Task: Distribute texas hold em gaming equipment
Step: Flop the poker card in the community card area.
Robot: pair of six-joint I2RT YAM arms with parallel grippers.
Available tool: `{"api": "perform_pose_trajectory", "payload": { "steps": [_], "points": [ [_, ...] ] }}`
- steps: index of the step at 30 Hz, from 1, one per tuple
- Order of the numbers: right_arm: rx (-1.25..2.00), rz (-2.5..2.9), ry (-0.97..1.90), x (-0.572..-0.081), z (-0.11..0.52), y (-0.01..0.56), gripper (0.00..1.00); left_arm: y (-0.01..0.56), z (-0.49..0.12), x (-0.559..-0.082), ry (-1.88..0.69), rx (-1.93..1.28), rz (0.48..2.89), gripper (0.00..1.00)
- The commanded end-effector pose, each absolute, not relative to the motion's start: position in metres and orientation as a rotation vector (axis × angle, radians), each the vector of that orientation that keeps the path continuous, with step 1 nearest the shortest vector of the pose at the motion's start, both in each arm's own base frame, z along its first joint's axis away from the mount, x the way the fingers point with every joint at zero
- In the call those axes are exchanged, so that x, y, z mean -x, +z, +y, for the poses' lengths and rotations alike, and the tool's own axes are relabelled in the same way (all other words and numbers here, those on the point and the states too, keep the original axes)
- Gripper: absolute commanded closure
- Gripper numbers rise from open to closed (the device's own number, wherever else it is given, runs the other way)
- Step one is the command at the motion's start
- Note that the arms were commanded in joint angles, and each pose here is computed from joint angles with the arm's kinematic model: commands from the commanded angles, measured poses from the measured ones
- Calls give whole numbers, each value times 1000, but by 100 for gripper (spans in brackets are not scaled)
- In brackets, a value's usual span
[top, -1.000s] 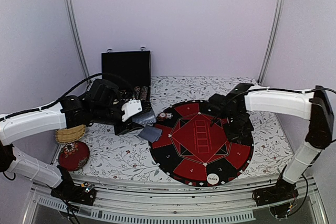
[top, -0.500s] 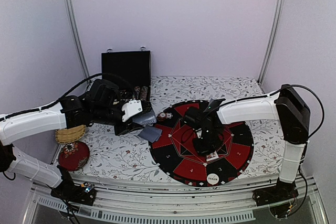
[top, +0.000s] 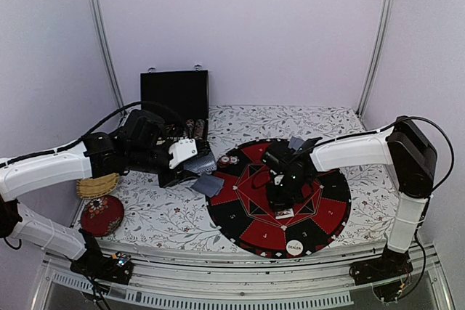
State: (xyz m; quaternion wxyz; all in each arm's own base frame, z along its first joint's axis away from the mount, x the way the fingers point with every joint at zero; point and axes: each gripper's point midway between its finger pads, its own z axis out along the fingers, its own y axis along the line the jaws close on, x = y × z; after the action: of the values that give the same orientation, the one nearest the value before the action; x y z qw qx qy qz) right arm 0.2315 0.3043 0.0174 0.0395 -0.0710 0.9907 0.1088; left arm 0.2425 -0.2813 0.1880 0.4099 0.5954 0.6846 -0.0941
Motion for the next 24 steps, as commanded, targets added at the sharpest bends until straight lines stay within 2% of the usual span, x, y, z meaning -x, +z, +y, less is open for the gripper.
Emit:
{"api": "perform_pose_trajectory", "payload": {
  "steps": [1, 12, 17, 21, 24],
  "points": [
    [145, 3018, 251, -236, 289, 14, 98, 196, -285, -239, -245, -1495, 1684, 53],
    [70, 2985, 282, -232, 280, 24, 98, 196, -285, -239, -243, -1496, 1683, 53],
    [70, 2982, 444, -230, 299, 22, 98, 195, -284, -240, -239, -1494, 1686, 53],
    [18, 2951, 487, -232, 301, 24, 95, 195, -284, -239, -242, -1495, 1684, 53],
    [21, 2954, 482, -235, 302, 22, 86, 196, -284, -239, -242, -1495, 1682, 53]
  ]
}}
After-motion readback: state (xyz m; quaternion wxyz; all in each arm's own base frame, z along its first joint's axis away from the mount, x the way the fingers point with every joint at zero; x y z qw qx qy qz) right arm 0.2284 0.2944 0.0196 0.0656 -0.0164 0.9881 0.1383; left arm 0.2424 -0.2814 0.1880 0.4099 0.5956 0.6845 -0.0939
